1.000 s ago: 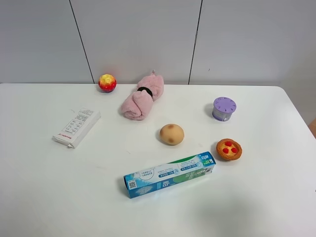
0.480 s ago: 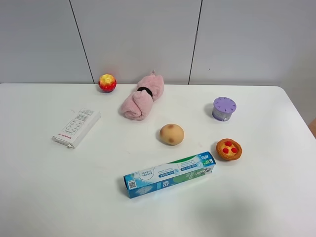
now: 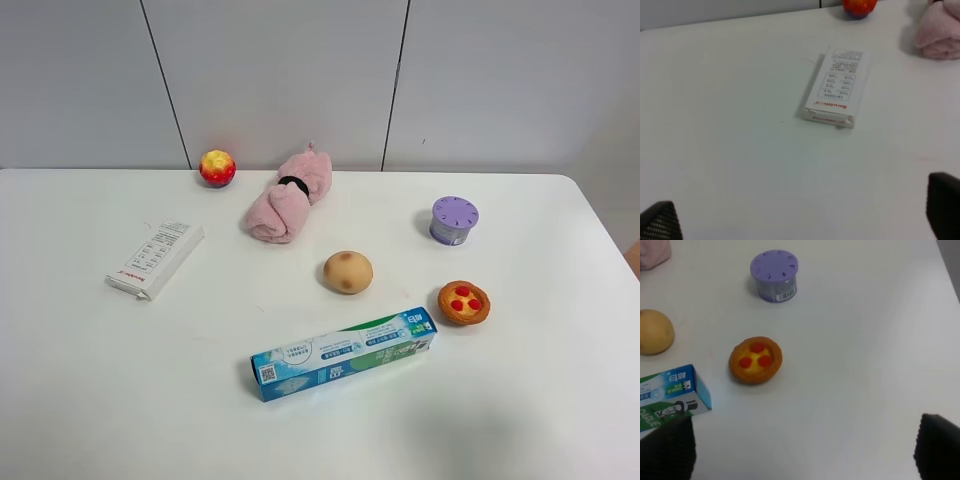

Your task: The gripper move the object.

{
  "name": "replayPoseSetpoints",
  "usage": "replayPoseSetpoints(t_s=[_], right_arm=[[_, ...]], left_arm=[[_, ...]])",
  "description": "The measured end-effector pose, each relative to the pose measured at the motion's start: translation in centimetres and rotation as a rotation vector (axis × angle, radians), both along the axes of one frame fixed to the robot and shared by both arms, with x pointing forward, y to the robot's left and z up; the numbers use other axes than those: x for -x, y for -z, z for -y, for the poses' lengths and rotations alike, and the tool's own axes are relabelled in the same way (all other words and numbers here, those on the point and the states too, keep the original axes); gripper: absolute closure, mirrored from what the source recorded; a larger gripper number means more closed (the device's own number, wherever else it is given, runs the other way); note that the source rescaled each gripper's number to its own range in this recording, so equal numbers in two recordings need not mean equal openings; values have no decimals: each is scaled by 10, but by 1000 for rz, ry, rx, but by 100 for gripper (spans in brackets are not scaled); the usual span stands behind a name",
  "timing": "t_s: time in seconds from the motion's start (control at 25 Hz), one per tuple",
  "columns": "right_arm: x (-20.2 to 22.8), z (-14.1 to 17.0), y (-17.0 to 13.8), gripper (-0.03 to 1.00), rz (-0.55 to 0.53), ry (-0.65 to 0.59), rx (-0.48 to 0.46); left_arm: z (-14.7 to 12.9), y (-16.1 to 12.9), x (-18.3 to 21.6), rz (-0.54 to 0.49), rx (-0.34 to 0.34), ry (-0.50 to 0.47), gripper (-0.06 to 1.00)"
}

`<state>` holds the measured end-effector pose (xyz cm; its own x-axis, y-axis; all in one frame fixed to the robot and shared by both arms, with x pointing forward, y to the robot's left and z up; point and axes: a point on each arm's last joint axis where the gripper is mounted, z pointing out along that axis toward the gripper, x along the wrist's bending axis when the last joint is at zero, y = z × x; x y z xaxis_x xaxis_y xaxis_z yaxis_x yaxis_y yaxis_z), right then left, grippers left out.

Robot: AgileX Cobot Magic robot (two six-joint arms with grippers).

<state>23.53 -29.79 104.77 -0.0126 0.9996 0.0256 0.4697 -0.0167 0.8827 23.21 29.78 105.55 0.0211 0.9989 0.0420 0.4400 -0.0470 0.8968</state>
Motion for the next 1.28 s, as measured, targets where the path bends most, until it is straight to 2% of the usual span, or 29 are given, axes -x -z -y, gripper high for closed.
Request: replayPoseSetpoints(t_s=[1.28], right_arm=[[0,0,0,26,0,7,0]], left_arm=[[0,0,0,0,0,0,-6]])
